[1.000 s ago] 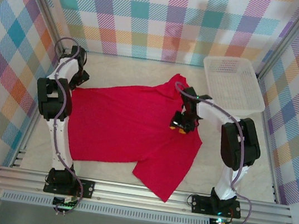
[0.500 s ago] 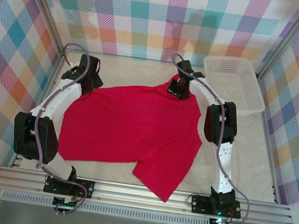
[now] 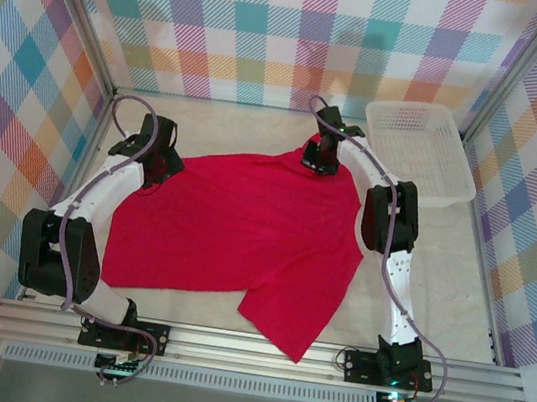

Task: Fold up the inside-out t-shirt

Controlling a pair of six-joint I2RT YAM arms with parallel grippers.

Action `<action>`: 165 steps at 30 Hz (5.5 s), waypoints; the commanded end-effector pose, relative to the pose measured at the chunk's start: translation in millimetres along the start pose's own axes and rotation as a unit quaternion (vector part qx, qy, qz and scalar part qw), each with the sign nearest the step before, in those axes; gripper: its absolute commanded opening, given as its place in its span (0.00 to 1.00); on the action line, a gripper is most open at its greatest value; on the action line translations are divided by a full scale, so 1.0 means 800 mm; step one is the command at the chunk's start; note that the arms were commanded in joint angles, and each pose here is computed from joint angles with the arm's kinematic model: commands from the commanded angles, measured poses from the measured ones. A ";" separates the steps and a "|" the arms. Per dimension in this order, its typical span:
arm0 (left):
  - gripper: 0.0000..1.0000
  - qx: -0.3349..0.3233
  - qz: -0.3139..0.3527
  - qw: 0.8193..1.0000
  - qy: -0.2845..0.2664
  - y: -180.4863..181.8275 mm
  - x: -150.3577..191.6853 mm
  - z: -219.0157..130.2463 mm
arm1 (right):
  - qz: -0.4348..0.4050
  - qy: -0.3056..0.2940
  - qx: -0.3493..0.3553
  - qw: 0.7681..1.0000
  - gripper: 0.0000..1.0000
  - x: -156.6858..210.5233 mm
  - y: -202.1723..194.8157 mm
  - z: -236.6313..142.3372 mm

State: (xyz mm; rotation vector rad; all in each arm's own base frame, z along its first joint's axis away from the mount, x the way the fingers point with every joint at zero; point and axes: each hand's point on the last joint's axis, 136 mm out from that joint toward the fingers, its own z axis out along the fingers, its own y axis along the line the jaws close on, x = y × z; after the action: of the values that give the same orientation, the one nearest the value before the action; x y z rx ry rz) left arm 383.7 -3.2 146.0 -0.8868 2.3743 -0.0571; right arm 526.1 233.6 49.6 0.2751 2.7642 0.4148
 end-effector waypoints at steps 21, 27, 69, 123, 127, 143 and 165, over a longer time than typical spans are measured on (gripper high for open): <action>0.64 -0.006 0.004 1.000 0.003 0.009 0.007 0.003 | -0.011 0.011 0.002 1.000 0.32 0.010 -0.002 0.010; 0.64 -0.006 0.003 1.000 0.005 0.009 0.007 0.002 | -0.008 0.019 0.002 1.000 0.35 0.019 -0.007 0.018; 0.64 -0.013 -0.022 0.996 0.081 0.023 0.063 0.034 | -0.050 -0.128 -0.104 0.985 0.50 -0.098 0.077 -0.123; 0.60 -0.128 -0.229 0.959 0.111 0.222 0.043 0.053 | -0.023 0.025 -0.123 0.992 0.62 0.156 0.003 -0.190; 0.60 -0.151 -0.259 0.948 0.107 0.257 0.048 0.064 | -0.019 0.054 -0.110 0.992 0.62 0.183 -0.006 -0.191; 0.18 -0.132 -0.292 0.943 0.087 0.270 0.023 0.118 | 0.030 0.179 -0.076 0.980 0.57 0.339 -0.050 -0.180; 0.04 -0.116 -0.279 0.951 0.065 0.248 0.024 0.068 | -0.100 0.194 0.031 0.975 0.46 0.533 -0.075 -0.169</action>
State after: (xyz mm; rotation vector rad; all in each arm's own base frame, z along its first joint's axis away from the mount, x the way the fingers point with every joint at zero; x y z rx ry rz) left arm 287.2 153.1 35.8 -1.7071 2.2086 -0.0430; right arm 71.7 232.7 21.6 -0.0981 3.1957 0.3534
